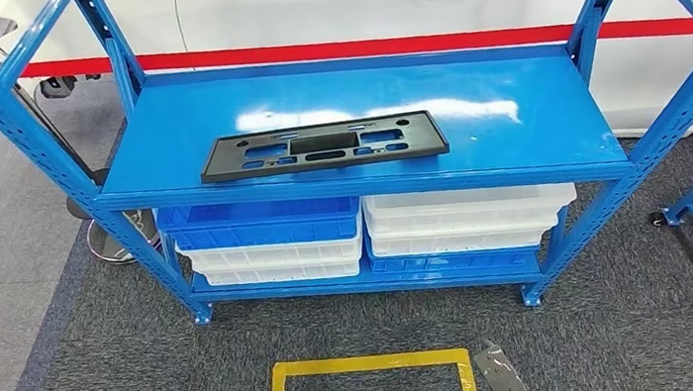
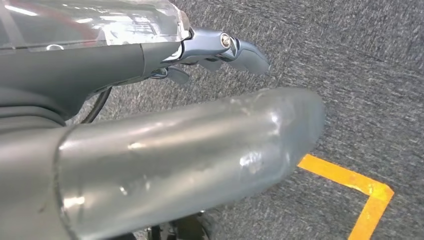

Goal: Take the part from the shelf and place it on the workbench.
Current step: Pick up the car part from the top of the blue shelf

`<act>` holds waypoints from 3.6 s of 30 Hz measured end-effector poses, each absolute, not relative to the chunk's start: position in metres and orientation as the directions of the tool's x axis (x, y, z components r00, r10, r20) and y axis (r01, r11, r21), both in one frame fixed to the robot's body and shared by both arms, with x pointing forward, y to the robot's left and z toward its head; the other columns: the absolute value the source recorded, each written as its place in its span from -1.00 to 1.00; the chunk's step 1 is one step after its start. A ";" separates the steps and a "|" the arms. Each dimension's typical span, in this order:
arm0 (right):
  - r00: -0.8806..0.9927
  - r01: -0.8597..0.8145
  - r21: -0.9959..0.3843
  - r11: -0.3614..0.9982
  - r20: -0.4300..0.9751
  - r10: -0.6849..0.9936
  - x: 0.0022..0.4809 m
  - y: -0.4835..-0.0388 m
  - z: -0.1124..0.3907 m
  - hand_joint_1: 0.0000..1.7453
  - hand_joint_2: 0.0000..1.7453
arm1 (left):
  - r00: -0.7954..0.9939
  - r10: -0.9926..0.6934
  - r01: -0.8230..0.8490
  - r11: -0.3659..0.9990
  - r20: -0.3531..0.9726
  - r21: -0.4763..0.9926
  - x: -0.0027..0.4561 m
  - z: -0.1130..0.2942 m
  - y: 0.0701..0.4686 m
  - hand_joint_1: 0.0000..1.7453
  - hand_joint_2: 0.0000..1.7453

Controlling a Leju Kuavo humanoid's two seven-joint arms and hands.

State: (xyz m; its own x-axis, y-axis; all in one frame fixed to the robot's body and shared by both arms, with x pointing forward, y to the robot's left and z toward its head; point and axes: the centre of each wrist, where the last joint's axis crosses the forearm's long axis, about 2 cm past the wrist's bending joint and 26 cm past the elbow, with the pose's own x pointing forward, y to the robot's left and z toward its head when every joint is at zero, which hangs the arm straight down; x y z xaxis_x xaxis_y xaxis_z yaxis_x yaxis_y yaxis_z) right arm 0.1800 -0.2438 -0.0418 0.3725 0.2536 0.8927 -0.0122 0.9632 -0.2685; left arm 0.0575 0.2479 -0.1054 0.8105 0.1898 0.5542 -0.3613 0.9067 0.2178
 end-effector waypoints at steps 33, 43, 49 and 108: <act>-0.636 0.486 -0.761 0.431 0.031 0.771 0.285 -0.165 0.186 -1.00 1.00 | 0.821 0.002 -0.137 0.972 0.570 0.193 0.030 -0.111 0.262 -1.00 -1.00; -0.482 0.777 -0.605 0.174 -0.393 0.783 0.319 -0.172 0.201 -1.00 1.00 | 0.820 -0.061 -0.056 0.981 0.568 0.185 0.033 -0.112 0.275 -1.00 -1.00; -0.493 0.780 -0.601 0.174 -0.419 0.762 0.323 -0.162 0.201 -1.00 1.00 | 0.820 -0.066 -0.052 0.981 0.568 0.189 0.033 -0.112 0.278 -1.00 -1.00; -0.605 0.150 -0.758 0.635 0.439 0.665 0.323 -0.228 0.157 -1.00 -1.00 | 0.821 -0.137 -0.031 0.959 0.555 0.282 0.038 -0.110 0.269 -1.00 -1.00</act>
